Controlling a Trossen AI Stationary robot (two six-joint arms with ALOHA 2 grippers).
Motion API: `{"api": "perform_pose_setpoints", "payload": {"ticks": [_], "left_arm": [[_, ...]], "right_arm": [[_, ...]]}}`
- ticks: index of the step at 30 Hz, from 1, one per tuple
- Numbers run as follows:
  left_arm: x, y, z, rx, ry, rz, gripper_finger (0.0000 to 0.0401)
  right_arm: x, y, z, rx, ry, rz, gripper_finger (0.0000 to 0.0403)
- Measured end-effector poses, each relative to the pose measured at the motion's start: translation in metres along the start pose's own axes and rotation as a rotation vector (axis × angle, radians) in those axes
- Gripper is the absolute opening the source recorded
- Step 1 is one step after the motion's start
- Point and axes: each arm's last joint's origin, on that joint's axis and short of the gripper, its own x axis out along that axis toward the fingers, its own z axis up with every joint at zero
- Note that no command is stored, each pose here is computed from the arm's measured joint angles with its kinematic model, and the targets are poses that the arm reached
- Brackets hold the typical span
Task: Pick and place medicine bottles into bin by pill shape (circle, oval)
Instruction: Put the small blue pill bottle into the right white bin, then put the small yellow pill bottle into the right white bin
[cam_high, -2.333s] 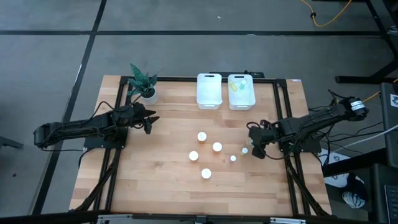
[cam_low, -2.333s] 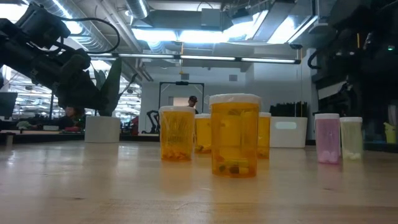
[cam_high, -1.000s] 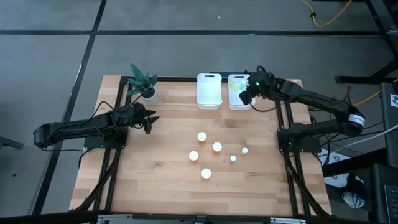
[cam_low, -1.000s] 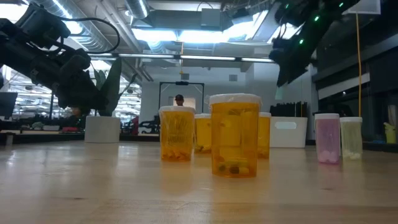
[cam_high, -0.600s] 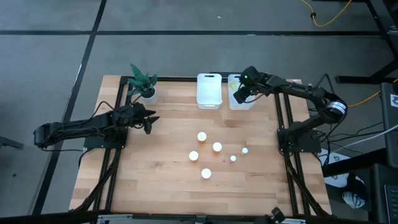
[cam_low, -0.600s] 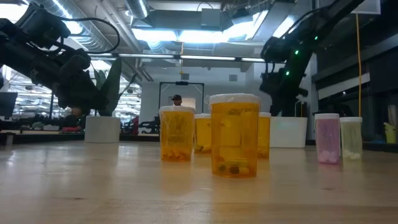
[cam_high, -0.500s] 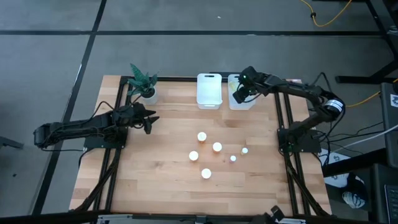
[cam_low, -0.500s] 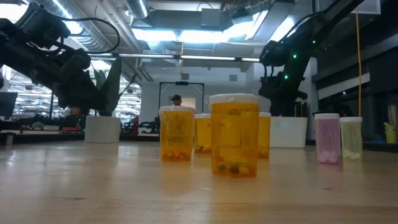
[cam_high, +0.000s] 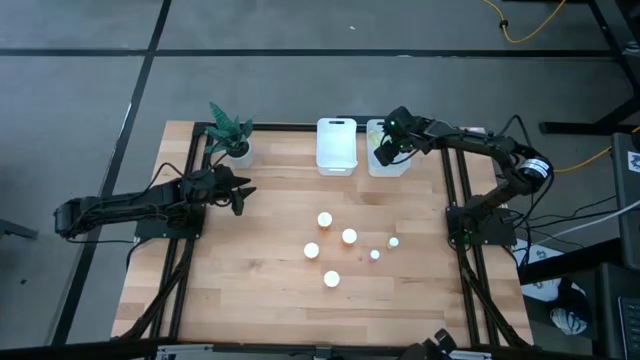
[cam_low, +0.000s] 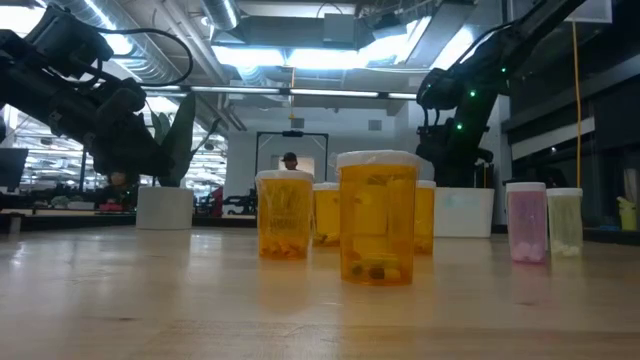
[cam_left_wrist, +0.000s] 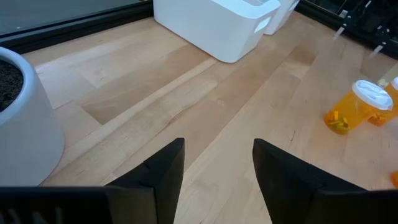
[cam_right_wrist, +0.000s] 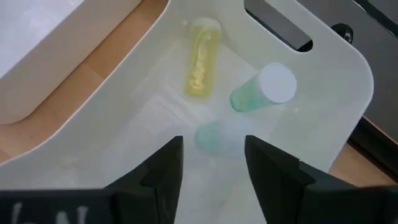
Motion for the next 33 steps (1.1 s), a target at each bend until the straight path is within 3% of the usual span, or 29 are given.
{"api": "perform_pose_setpoints", "payload": {"ticks": [8,16,22,28,33], "left_arm": [[0.000,0.000,0.000,0.000,-0.001,0.000,0.0182],[0.000,0.000,0.000,0.000,0.000,0.000,0.0182],[0.000,0.000,0.000,0.000,0.000,0.000,0.0182],[0.000,0.000,0.000,0.004,0.000,0.000,0.0182],[0.000,0.000,0.000,0.004,-0.001,0.000,0.0182]], "right_arm": [[-0.013,0.003,0.012,-0.007,-0.018,0.007,0.0187],[-0.085,0.020,0.026,-0.080,-0.225,0.088,0.0188],[-0.146,0.038,-0.004,-0.088,-0.271,0.258,0.0188],[-0.175,0.058,-0.050,-0.074,-0.068,0.332,0.0188],[-0.187,0.075,-0.087,-0.054,0.107,0.277,0.0188]]}}
